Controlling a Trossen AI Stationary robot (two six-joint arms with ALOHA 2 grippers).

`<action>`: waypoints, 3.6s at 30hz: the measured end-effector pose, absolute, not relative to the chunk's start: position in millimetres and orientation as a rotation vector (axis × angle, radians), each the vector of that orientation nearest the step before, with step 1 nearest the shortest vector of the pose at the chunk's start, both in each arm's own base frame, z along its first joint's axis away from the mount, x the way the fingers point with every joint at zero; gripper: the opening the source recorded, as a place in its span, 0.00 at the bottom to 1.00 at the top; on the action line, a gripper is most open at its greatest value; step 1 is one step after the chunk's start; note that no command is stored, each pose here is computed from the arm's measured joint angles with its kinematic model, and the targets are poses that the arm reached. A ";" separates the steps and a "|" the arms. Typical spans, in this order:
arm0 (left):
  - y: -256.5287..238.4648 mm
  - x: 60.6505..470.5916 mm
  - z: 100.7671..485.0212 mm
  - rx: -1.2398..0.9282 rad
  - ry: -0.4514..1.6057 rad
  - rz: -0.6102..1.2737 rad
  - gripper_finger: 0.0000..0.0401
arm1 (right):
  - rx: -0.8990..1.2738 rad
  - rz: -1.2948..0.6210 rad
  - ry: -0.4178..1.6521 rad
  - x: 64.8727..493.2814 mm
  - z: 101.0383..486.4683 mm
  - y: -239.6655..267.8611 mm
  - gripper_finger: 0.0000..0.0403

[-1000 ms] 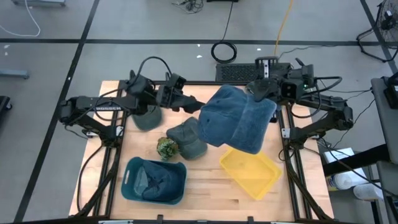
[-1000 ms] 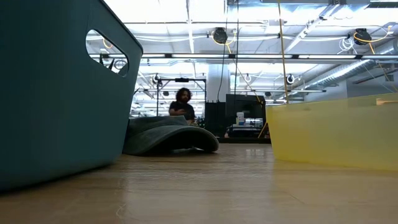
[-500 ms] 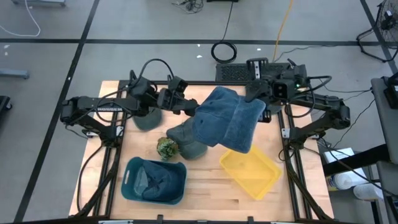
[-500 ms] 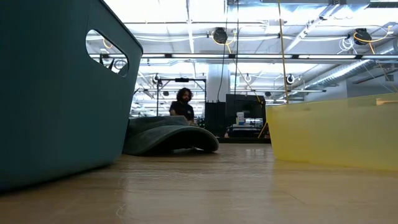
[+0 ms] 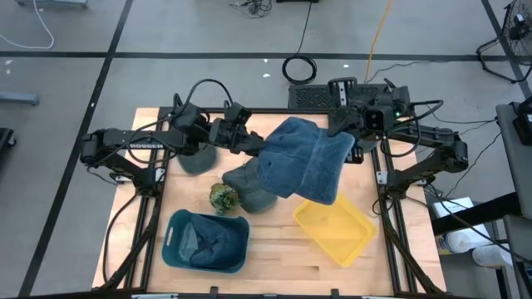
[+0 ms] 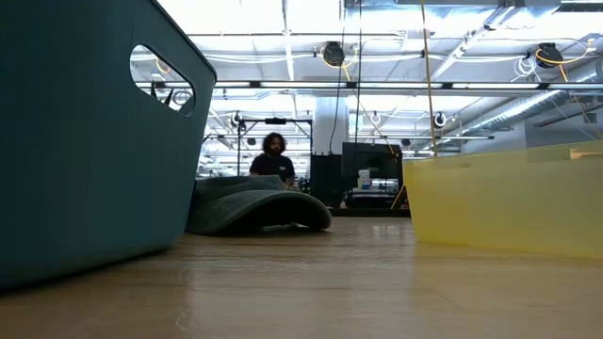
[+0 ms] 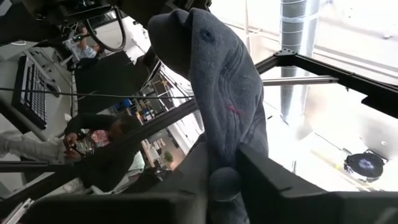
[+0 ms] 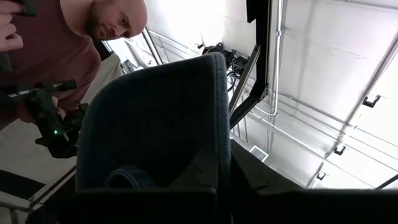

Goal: Pick & Place hat
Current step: Put the blue cap into the blue bin

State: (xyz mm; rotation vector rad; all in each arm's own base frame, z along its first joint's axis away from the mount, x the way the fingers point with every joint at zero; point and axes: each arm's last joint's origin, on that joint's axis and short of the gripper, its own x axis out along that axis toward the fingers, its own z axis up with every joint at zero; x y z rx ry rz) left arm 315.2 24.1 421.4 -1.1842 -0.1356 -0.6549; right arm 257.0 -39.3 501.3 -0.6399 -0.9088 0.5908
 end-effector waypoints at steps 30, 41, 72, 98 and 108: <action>46.6 285.3 446.4 -1.103 -0.208 -0.809 0.14 | -0.212 0.569 -0.755 255.8 504.7 -44.6 0.35; 67.1 247.4 467.6 -1.038 -0.248 -0.779 0.14 | -0.022 0.444 -0.479 248.0 498.8 -45.3 0.55; 35.4 137.2 454.9 -1.209 -0.012 -0.090 0.14 | -0.135 -0.357 -0.173 203.7 488.4 -54.8 0.56; -34.9 138.7 421.4 -1.280 0.122 0.304 0.14 | -0.127 -0.489 -0.058 212.9 475.5 -61.3 0.56; -76.7 150.0 410.4 -1.297 0.173 0.301 0.14 | -0.170 -0.474 -0.049 213.8 475.5 -58.2 0.56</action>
